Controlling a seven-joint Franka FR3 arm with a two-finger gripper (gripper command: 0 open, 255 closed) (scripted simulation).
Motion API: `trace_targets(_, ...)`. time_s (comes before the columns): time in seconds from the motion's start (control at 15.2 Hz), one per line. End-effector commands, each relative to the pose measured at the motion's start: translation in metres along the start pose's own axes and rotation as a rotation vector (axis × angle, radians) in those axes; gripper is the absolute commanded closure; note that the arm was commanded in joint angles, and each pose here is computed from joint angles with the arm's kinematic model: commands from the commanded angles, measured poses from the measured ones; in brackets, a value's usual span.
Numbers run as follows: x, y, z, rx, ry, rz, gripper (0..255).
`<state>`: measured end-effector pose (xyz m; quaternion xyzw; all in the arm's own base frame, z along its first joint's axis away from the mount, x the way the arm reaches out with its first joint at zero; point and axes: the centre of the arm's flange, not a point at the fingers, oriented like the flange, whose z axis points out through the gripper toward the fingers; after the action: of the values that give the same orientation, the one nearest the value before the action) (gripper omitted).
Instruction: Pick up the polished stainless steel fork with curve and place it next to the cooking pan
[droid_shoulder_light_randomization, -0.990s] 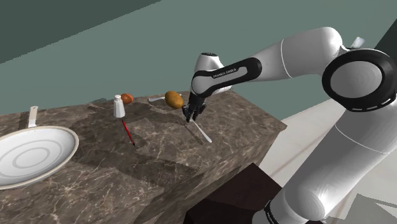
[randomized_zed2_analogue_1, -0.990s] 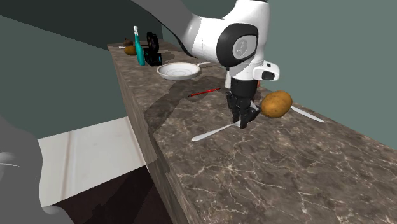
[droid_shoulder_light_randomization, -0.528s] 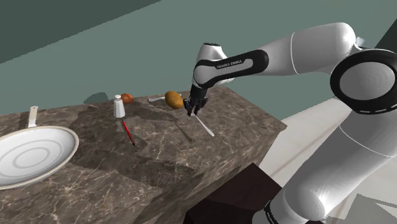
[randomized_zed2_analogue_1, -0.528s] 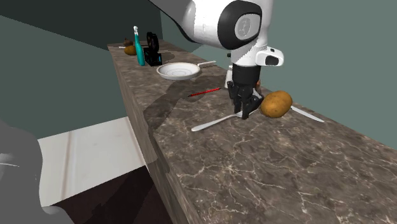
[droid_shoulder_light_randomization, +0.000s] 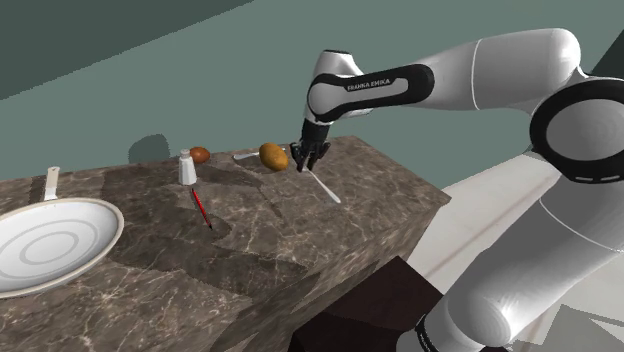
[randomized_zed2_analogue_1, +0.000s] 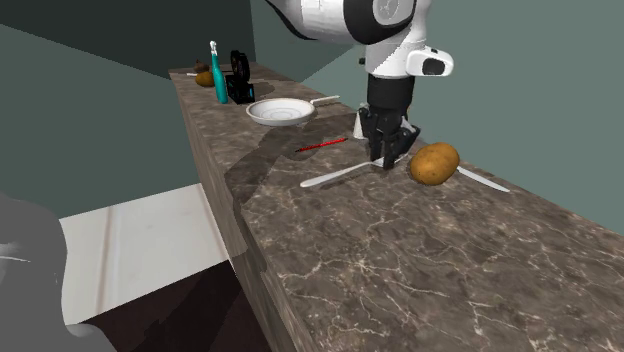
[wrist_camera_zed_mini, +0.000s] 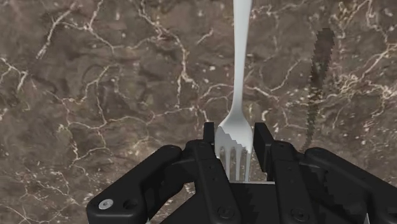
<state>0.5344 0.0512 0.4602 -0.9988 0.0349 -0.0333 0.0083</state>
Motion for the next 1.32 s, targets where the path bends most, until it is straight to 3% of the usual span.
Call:
trace_targets(0.0,0.0,0.0,-0.007,0.0,0.0,0.0,255)
trace_targets(1.25,-0.093,-0.233,-0.009,0.0,0.0,0.0,255)
